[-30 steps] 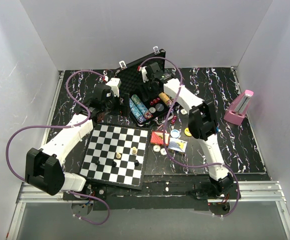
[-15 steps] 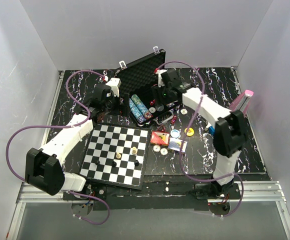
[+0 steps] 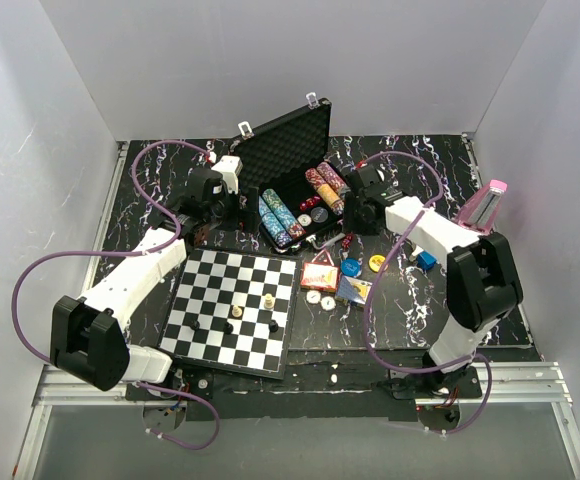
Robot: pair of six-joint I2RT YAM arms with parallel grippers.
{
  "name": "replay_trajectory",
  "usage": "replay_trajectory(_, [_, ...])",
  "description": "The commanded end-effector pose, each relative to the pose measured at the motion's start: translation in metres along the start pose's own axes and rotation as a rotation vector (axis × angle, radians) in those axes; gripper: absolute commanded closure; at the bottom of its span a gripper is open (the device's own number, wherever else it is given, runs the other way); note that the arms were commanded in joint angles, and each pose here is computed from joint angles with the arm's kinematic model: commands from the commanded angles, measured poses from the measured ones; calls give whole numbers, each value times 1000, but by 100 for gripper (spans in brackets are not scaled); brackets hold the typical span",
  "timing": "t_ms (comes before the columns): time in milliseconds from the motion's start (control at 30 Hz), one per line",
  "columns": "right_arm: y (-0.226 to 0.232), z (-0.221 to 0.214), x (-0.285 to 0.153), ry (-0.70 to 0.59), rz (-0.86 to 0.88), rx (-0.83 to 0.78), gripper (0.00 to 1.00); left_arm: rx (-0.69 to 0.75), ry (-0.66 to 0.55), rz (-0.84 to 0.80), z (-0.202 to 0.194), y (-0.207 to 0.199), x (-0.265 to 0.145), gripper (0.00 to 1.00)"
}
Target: Pack up texas hold em set
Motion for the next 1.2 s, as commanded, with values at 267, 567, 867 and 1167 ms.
replay_trajectory(267, [11,-5,45,34,-60,220,53,-6,-52,-23,15,-4,-13,2])
replay_trajectory(567, [11,1,58,13,-93,234,60,-6,-65,-29,18,-5,-17,2])
replay_trajectory(867, [15,-8,65,52,-99,228,62,-6,-67,-27,18,-5,-18,2])
replay_trajectory(1167, [17,-14,67,64,-113,214,64,-4,-70,-26,19,-5,-19,2])
Point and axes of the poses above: each gripper's point midway between its finger pads, its own x axis out along the fingers, its own y axis along the line the jaws close on, z = x × y, the point moved 3 cm from there along -x, back along the fingers, and after that the axes turned 1 degree about x, right-handed, at the moved point
